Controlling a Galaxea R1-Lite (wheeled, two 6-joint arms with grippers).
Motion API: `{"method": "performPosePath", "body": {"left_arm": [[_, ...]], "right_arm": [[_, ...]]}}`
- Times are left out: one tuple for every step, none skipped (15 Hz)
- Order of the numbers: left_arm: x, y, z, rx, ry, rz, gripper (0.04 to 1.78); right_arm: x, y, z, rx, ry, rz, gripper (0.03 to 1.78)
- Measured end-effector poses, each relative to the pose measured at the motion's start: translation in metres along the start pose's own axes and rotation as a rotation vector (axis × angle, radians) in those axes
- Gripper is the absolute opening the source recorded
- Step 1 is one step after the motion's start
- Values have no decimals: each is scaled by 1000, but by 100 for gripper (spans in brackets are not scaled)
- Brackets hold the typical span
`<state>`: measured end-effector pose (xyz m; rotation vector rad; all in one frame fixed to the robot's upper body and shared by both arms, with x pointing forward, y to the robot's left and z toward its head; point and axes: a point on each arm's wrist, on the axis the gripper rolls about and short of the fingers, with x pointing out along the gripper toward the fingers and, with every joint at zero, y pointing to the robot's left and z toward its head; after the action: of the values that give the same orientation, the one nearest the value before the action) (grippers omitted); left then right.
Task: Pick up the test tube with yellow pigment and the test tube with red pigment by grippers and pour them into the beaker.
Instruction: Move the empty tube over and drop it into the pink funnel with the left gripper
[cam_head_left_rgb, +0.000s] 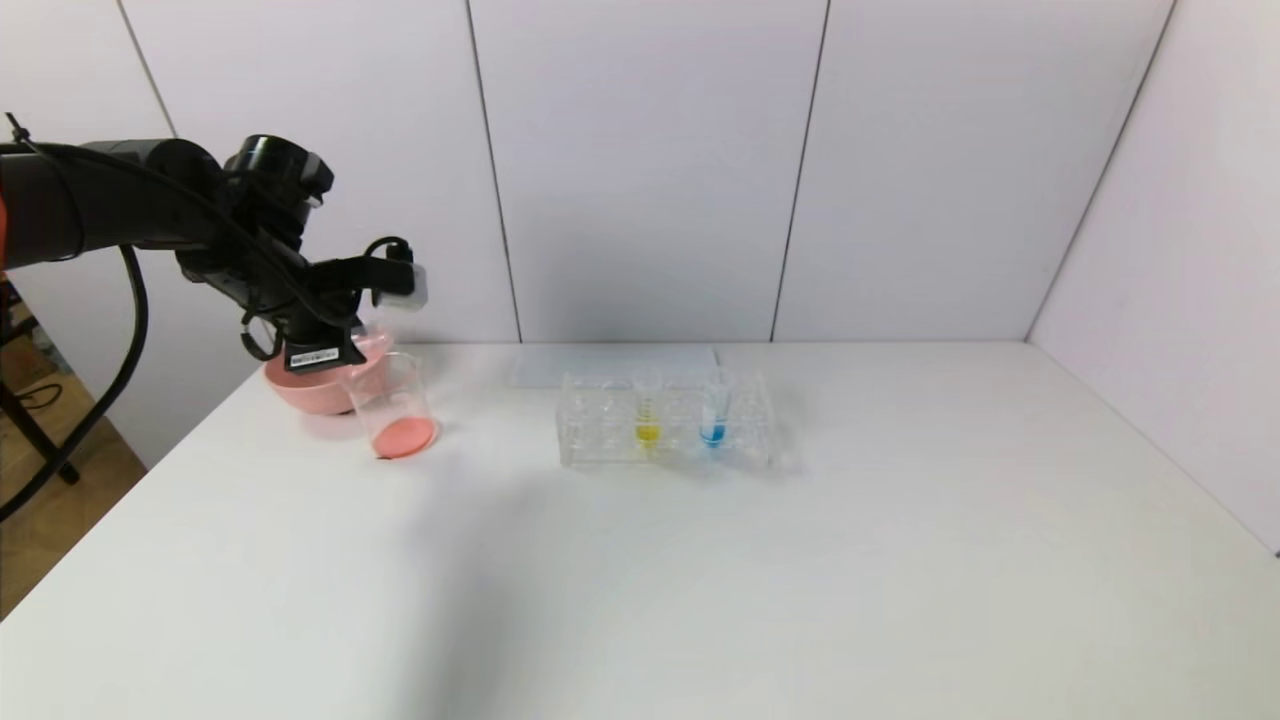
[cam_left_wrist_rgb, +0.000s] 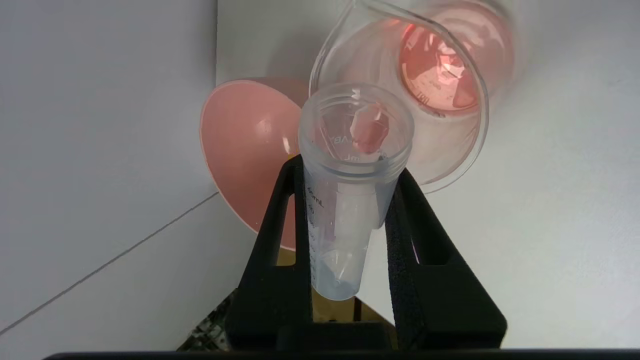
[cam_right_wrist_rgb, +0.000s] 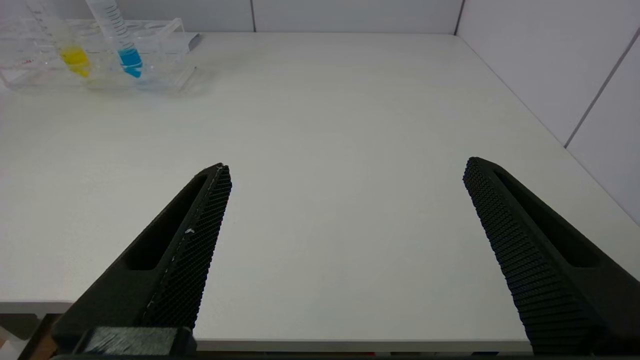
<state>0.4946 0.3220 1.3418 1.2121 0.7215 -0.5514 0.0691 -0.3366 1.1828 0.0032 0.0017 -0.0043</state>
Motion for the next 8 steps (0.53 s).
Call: {"method": "performPosePath", "body": {"left_arm": [[-4,2,-4,-38,-23,3,44],[-9,5,-9,-89,-47,8,44],[-14,7,-13,-143,-67,14,44],[-20,9,-17,-196,-83,22,44],[-26,11,-20,-254,-96,32,44],[-32,13,-22,-308,-108,48,44],[-35,16,-23,-366,-120,71,44],[-37,19,-24,-435,-135,95,44]], "right_arm": [[0,0,0,0,0,0,170],[0,0,0,0,0,0,170],[0,0,0,0,0,0,170],[0,0,0,0,0,0,170],[0,0,0,0,0,0,170],[0,0,0,0,0,0,170],[0,0,0,0,0,0,170],[0,0,0,0,0,0,170]]}}
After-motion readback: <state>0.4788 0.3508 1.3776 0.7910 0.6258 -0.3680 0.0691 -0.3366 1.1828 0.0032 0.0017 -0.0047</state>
